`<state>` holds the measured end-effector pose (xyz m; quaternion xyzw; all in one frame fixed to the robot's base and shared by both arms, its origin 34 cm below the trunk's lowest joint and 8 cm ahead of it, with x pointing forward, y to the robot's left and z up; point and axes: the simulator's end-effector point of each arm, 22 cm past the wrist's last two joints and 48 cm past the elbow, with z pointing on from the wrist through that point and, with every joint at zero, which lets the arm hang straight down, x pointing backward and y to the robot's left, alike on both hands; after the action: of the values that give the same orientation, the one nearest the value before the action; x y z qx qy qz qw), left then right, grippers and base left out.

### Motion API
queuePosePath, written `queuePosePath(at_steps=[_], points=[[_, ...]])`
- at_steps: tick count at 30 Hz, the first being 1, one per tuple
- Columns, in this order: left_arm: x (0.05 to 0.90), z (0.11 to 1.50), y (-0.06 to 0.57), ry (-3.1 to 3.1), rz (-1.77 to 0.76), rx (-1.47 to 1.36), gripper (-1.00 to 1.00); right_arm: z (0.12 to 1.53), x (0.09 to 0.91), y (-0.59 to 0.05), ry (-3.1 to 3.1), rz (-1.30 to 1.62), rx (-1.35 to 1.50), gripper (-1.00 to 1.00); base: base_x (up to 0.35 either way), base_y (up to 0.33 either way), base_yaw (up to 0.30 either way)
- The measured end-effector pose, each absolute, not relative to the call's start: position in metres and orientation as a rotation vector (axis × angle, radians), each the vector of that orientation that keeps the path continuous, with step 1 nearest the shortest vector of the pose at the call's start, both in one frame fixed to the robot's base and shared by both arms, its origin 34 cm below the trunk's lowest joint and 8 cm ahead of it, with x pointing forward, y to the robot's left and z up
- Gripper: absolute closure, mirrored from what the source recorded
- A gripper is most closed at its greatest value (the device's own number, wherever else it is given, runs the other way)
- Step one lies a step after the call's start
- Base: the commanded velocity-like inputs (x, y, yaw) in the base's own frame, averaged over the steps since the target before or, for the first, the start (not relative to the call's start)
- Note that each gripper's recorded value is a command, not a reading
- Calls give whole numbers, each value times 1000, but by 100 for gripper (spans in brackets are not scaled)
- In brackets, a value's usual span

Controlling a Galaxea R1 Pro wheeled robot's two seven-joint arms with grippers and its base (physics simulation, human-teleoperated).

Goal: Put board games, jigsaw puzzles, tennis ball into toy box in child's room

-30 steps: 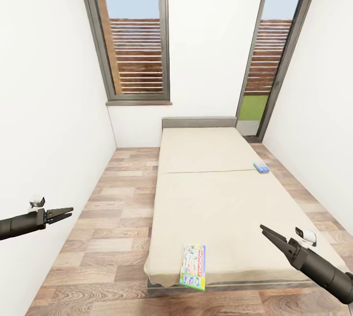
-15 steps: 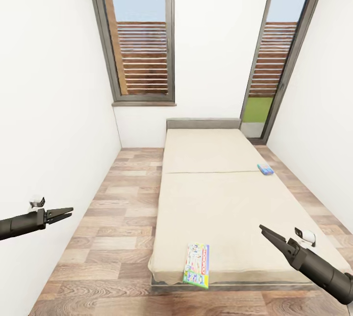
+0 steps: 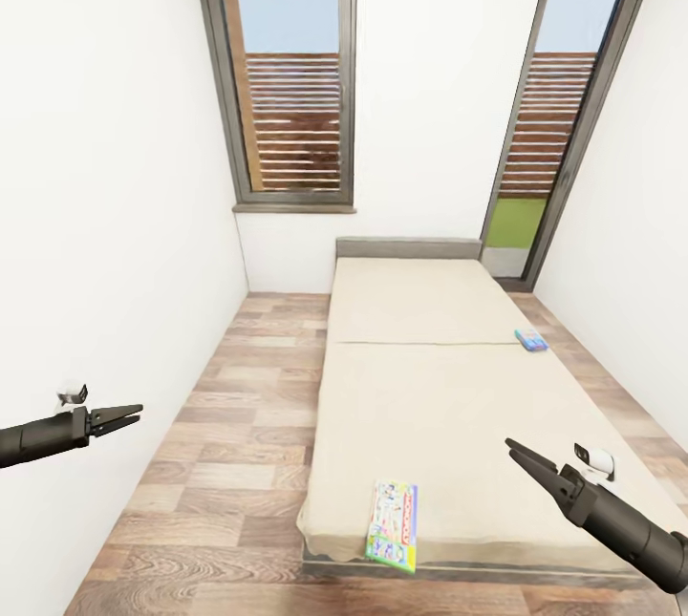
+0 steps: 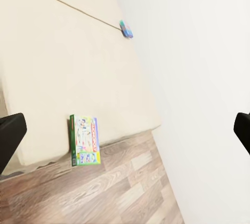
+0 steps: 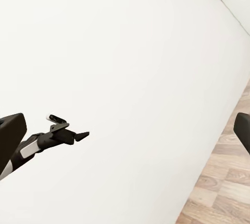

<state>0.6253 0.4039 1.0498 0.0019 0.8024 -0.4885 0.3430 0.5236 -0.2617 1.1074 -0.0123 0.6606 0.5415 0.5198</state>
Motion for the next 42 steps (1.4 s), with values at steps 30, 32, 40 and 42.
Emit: queuePosePath(at_steps=[30,32,40,42], points=[[625,1052,404,2082,-1269,8,-100,1082,536,-272,1666,1238,70,-100,0,0,9],[625,1052,404,2082,-1269,8,-100,1075,538,-274,1684,1231,96,-100,0,0,0],[625,1052,402,2081,-1272,8,-100,1017,544,-281,1811,1246,302,-100,0,0,0],[625,1051,402,2080,-1273,8,-100,1006,543,-281,1827,1257,338,-100,0,0,0]])
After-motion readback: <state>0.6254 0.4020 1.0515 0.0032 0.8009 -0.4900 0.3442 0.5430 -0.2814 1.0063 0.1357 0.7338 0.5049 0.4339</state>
